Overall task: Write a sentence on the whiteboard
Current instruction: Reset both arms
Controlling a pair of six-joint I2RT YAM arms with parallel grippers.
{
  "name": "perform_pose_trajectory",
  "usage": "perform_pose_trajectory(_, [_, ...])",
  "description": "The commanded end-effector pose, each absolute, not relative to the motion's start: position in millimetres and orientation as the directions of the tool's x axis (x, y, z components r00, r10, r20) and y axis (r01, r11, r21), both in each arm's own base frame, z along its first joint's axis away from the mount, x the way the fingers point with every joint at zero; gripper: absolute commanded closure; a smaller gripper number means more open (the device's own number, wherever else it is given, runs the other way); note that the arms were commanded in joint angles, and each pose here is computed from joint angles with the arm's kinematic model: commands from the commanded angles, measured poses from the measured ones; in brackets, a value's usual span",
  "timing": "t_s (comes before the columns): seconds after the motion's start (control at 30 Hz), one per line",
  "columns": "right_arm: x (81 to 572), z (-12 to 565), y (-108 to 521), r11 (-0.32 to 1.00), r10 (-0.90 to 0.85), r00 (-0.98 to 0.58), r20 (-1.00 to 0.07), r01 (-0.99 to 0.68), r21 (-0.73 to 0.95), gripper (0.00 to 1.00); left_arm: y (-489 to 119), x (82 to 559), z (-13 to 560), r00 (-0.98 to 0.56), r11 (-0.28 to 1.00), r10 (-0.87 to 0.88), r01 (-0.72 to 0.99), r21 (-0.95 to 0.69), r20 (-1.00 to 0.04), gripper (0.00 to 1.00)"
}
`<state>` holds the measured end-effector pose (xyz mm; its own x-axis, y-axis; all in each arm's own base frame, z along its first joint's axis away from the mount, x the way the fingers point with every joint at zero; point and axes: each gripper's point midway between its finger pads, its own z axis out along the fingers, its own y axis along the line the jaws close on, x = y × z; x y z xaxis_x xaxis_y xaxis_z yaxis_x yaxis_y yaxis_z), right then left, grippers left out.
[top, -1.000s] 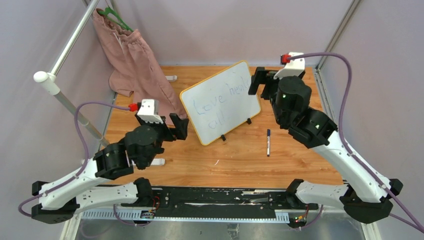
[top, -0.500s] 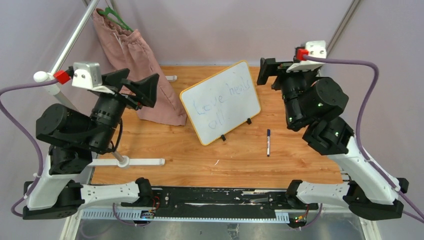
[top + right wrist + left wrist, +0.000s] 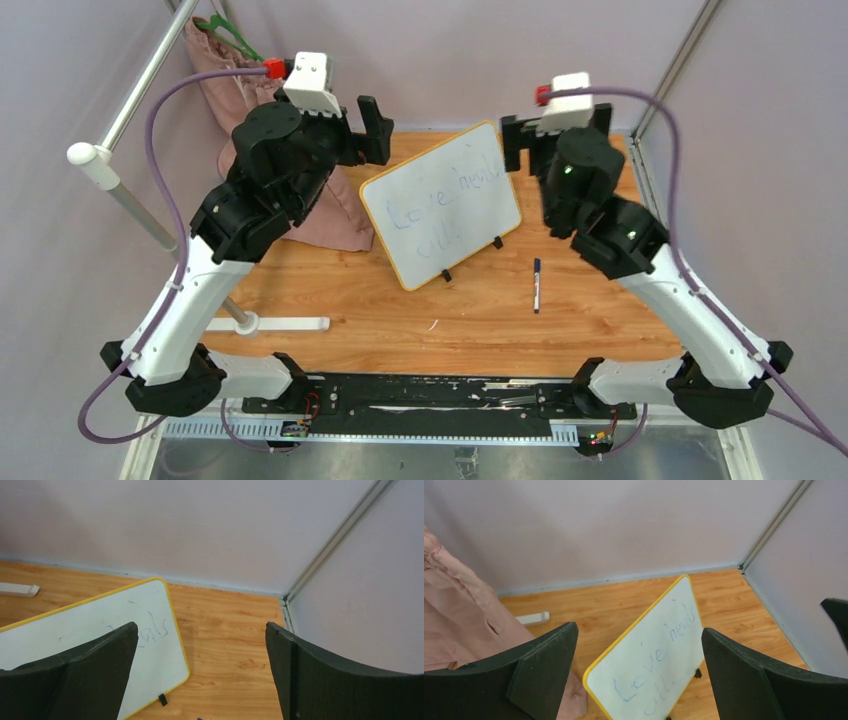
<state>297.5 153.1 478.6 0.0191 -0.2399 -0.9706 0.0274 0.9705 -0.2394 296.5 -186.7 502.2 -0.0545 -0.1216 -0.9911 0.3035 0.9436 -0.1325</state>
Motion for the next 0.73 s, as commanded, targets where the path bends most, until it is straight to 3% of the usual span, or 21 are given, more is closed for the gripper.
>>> perform_pose_trajectory(0.0, [286.7,465.8,119.1,0.997,0.005,-0.091,-0.996,-0.079,0.012,0.00,-191.0,281.1,515.2,-0.089,0.884,-0.233,0.395,-0.249,-0.968,0.00])
perform_pose_trajectory(0.2, [253.3,483.0,93.7,0.988,0.063,0.053,-0.997,-0.141,0.055,0.01,-146.7,263.6,517.5,0.003,0.928,-0.226,0.304,-0.214,-0.974,0.00])
perform_pose_trajectory(0.43, [199.9,541.3,54.6,0.973,0.178,0.361,-0.915,-0.202,0.109,0.06,-97.1,242.2,534.7,0.119,0.957,-0.249,0.183,-0.225,-0.961,0.00])
perform_pose_trajectory(0.7, [203.6,537.5,52.0,0.982,0.135,0.336,-0.932,-0.170,0.081,0.06,-108.6,244.9,530.9,0.103,0.954,-0.237,0.211,-0.212,-0.966,0.00])
